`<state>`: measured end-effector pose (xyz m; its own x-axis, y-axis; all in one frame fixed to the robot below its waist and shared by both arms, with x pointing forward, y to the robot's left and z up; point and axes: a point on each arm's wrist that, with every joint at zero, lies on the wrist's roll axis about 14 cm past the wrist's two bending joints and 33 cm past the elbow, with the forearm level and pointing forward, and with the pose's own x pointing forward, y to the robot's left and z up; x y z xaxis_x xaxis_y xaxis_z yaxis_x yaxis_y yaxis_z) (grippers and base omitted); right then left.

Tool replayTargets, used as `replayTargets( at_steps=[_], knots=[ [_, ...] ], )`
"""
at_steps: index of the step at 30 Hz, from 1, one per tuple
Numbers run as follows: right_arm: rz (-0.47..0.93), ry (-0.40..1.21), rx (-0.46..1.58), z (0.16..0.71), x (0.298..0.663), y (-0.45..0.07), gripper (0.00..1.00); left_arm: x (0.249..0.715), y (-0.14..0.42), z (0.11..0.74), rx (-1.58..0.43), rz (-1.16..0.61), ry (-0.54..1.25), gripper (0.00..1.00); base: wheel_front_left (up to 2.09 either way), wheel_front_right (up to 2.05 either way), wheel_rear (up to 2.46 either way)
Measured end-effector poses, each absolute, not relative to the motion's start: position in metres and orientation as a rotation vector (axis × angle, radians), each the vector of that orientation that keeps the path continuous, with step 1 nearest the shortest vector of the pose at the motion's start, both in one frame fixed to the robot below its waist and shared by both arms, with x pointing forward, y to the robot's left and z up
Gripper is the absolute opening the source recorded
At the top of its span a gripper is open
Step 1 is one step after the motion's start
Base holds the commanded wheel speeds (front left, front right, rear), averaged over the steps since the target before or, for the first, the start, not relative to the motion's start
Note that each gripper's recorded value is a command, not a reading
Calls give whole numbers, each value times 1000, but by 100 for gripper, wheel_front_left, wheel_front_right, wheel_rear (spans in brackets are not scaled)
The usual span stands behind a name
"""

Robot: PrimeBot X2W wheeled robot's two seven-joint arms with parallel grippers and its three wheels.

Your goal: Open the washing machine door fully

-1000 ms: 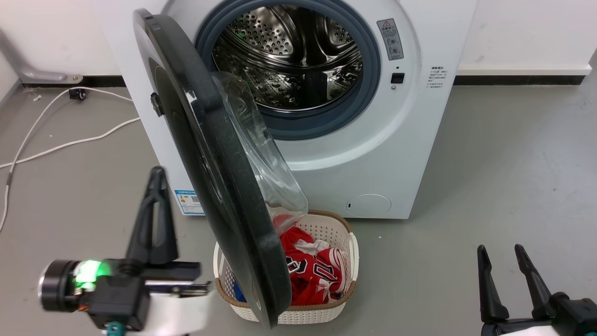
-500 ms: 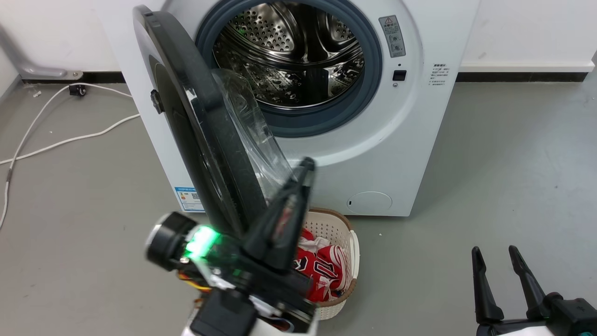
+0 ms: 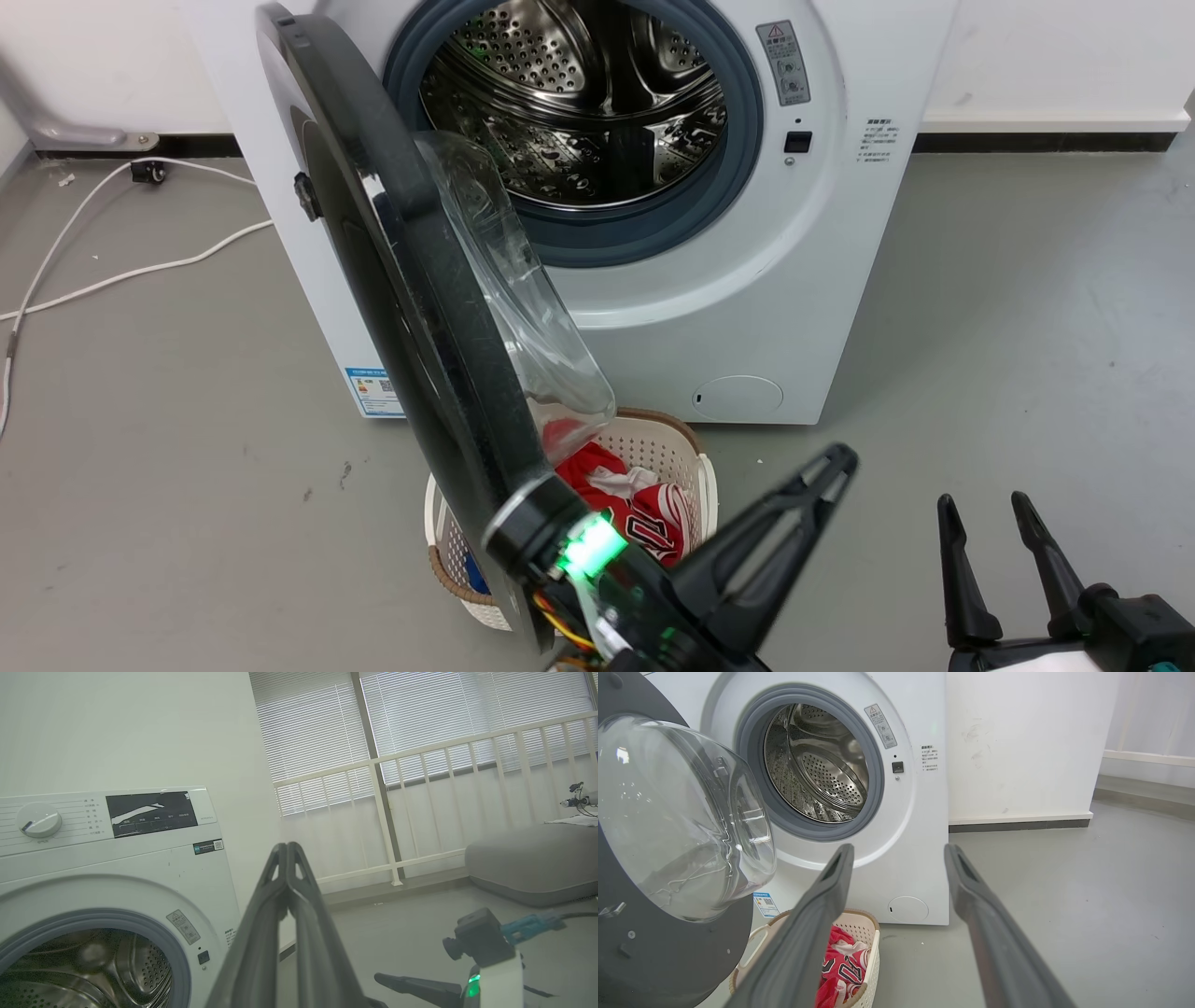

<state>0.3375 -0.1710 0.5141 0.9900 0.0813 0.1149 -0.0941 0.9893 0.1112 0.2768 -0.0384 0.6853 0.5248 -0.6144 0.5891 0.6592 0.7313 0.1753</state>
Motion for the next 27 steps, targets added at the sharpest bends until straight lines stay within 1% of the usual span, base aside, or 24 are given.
replayTargets(
  at_steps=[7,16,27],
  knots=[
    [98,-100,118,511,339,-168,100,275,-52,658,-92,-805,-575,0,0,0,0],
    [112,-90,113,508,342,-163,100,281,-48,617,-83,-774,-434,0,0,0,0],
    [119,-84,113,506,344,-161,100,292,-30,562,-58,-698,-258,0,0,0,0]
  ],
)
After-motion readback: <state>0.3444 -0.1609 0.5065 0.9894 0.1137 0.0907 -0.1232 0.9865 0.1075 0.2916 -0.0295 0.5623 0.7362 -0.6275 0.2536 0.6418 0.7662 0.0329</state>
